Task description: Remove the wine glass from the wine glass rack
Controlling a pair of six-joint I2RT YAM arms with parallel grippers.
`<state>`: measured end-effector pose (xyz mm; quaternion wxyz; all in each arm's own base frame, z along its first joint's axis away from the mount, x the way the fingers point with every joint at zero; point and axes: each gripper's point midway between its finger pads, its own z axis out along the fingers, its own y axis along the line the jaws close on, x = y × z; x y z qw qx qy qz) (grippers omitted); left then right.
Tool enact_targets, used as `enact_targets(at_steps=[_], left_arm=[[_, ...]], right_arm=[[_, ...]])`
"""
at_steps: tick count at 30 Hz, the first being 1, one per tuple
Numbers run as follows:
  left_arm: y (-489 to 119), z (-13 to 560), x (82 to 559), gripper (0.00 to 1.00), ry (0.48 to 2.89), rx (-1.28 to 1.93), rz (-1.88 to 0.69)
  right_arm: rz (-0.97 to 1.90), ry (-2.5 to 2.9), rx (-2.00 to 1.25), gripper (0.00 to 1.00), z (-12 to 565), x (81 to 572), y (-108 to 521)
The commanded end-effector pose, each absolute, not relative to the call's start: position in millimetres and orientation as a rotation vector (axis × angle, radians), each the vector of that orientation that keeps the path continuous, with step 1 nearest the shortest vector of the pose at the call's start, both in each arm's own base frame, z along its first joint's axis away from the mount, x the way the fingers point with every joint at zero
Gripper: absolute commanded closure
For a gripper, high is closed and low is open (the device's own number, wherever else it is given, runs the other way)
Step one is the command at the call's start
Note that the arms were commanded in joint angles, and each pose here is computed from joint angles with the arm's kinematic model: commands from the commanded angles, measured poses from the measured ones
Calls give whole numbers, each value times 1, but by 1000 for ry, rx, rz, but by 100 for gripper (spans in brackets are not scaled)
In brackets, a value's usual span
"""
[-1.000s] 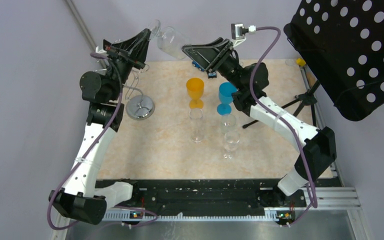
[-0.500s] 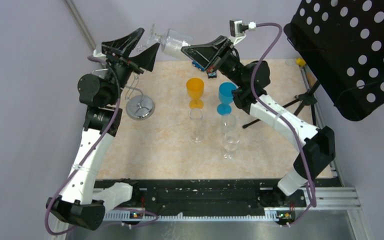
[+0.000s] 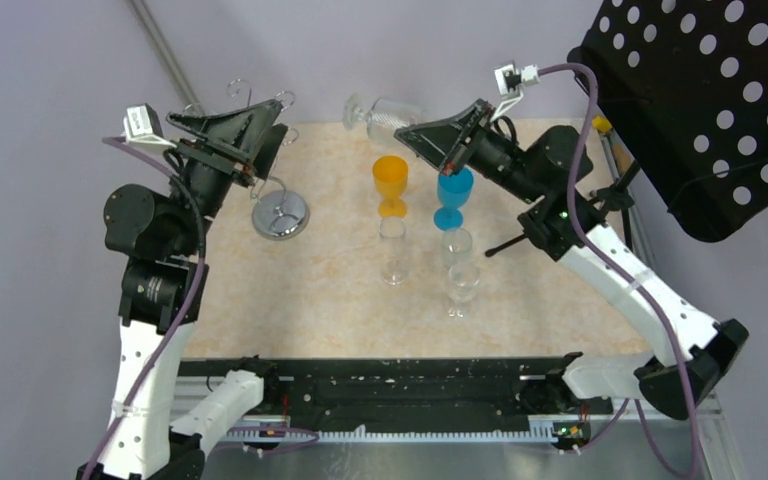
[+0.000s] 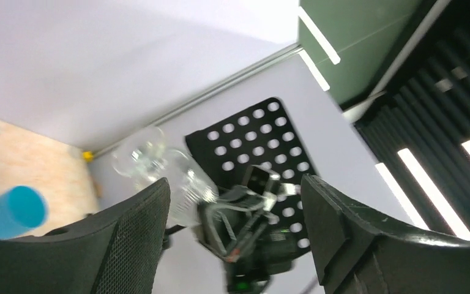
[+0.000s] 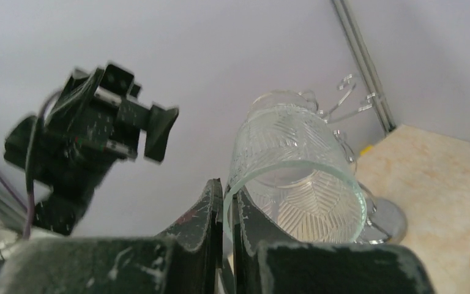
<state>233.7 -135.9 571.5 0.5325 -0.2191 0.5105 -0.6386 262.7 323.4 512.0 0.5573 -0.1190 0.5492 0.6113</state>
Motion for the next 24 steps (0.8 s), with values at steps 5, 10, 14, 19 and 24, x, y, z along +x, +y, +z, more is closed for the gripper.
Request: enact_targets(at_steps=[5,10,14,19,24], left_arm=[[-120,546,239,18,1390,-248,-996],[-97,539,242,18,1424,-241,-787],[-85,526,249,18,1471,-246,-671],[-73,511,259,17,1519,-296,-576],[-72,490,269,17,1589,-323,-542]], right_arm=[[1328,1305,-920,100,486,156,294],[1296,1432,-1074,100,438,135,295],[1011,1588,-1189,100,378,137,314],[776,1749,-1219,100,324,148,331],[639,1869,-1288,100,284,148,336]])
